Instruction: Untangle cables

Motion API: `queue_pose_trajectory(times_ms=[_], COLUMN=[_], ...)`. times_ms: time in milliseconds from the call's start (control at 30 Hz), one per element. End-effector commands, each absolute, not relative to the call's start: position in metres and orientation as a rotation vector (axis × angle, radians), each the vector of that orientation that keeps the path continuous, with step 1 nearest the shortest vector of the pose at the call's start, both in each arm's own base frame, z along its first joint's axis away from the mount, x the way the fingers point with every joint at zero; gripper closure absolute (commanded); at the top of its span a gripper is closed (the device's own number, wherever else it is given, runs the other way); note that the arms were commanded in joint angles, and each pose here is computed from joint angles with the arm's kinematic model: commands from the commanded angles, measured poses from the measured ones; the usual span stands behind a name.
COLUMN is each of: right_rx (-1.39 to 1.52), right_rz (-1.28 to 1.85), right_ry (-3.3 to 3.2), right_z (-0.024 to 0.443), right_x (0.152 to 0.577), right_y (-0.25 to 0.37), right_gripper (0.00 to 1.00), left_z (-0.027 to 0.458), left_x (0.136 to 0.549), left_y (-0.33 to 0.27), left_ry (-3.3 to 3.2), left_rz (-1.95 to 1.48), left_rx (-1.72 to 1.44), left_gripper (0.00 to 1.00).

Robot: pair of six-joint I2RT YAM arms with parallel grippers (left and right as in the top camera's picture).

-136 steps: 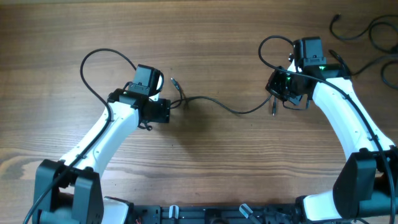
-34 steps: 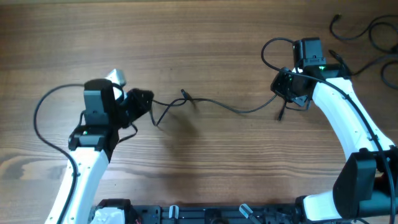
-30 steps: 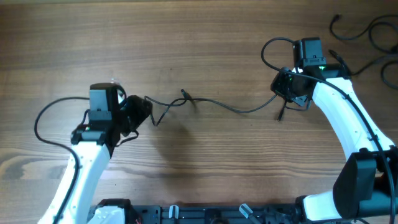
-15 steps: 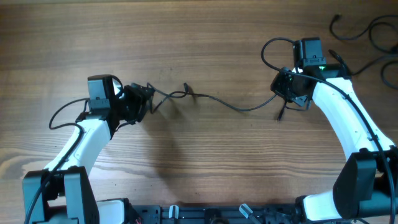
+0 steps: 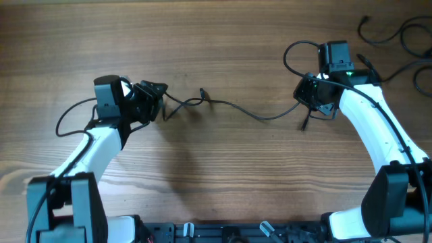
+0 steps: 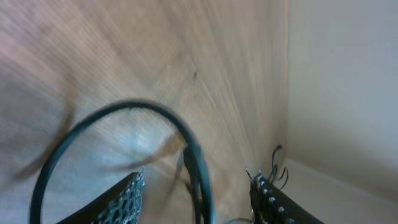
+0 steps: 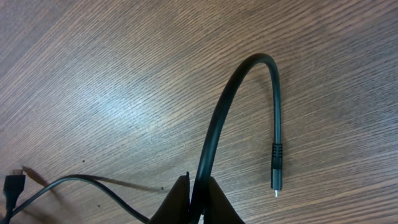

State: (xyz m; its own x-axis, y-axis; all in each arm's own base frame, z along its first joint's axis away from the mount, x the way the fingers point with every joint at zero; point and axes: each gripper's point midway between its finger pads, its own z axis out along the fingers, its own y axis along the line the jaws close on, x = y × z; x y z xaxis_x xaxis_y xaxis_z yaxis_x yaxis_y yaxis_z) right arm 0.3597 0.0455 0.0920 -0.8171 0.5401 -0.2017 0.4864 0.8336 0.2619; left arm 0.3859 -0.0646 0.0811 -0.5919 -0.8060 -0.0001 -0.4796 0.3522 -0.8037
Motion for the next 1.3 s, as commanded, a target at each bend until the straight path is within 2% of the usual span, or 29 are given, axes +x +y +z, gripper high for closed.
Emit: queue_pose_trajectory(times_ms=[0, 433, 533, 667, 700, 733, 767, 967, 1233, 1267], right_rx=[0.782, 0.774, 0.774, 0.774, 0.773, 0.766, 0.75, 0.738, 0.737, 0.738], right_rz=[0.324, 0.385, 0.385, 0.383, 0.383, 0.381, 0.379, 0.36, 0.362, 0.362], right_ry=[2.747, 2.758, 2.758, 2.762, 2.763, 2.764, 2.767, 2.756, 2.754, 2.753], right_z=[0.094, 0.095, 0.095, 0.095, 0.095, 0.095, 0.095, 0.095, 0.095, 0.095], right_x=[0.359, 0.359, 0.359, 0.358, 0.358, 0.358, 0.358, 0.36, 0.361, 0.361], right_y=[0.049, 0.056, 0.056, 0.056, 0.056, 0.056, 0.056, 0.054, 0.054, 0.054], right_gripper=[0.9, 0.9, 0.9, 0.9, 0.9, 0.9, 0.9, 0.91, 0.92, 0.91], left_z=[0.08, 0.073, 0.075, 0.086, 0.092, 0.097, 0.1, 0.138, 0.263, 0.265], left_x=[0.399, 0.404, 0.404, 0.411, 0.414, 0.417, 0.418, 0.416, 0.39, 0.385], left_y=[-0.059, -0.068, -0.07, -0.073, -0.074, -0.073, -0.07, -0.053, -0.04, -0.037], left_ry=[2.167, 2.148, 2.136, 2.105, 2.087, 2.071, 2.058, 2.022, 1.769, 1.772], left_rz=[-1.093, -1.183, -1.213, -1.253, -1.271, -1.277, -1.281, -1.243, -1.012, -0.968], left_rx=[-1.125, -1.21, -1.231, -1.171, -1.14, -1.111, -1.104, -0.836, -0.414, -0.407], left_gripper=[0.41, 0.45, 0.6, 0.72, 0.78, 0.92, 0.96, 0.96, 0.96, 0.91])
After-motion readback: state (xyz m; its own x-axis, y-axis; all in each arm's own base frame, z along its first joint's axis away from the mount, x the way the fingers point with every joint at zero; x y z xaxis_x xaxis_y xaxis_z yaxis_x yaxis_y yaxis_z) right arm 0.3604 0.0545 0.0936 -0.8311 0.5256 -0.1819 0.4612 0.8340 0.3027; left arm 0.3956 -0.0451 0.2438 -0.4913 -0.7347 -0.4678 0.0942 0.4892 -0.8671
